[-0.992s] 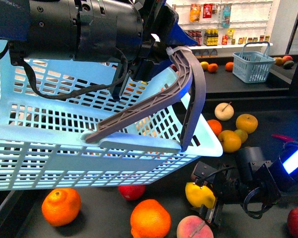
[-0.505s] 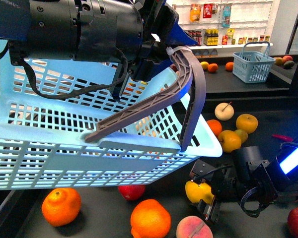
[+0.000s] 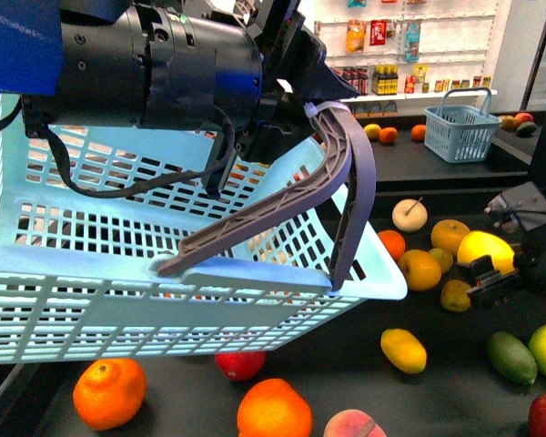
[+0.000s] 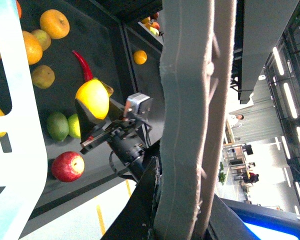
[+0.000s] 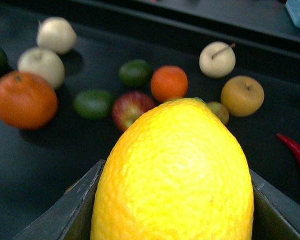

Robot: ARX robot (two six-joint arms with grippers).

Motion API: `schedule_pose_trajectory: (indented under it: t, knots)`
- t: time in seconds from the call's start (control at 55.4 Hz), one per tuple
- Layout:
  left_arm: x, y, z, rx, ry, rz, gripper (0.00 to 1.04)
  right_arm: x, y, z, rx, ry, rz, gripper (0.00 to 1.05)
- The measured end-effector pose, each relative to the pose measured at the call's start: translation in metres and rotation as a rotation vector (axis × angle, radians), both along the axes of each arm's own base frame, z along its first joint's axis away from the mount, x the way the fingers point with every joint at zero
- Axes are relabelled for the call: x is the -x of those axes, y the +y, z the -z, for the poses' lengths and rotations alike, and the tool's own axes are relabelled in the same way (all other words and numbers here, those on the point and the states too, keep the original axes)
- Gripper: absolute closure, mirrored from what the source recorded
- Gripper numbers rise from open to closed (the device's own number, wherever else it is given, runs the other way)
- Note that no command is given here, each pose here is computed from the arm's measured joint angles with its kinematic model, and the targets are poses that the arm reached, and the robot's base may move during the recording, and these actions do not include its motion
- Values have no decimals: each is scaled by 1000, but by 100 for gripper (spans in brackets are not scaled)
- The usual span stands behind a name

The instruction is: Pick lemon from shelf

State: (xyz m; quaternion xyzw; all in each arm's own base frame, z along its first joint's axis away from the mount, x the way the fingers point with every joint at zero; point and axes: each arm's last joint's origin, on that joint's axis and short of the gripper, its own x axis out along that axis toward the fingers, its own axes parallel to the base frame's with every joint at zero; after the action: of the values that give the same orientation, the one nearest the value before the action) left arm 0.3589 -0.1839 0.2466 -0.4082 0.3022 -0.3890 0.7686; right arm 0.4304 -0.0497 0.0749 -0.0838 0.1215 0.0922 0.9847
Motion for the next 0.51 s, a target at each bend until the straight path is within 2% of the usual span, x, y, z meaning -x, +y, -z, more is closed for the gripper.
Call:
schedule_pose_trajectory:
  t: [0.198, 0.325, 0.505]
  knots:
    - [0, 0, 0, 0, 0, 0, 95, 25, 43, -61, -193, -67, -42, 38]
    - [0, 0, 0, 0, 0, 0, 95, 34, 65, -70, -270, -57, -75, 38]
    - [0, 0, 0, 0, 0, -2, 95, 41, 84, -63, -328, -9, -108, 38]
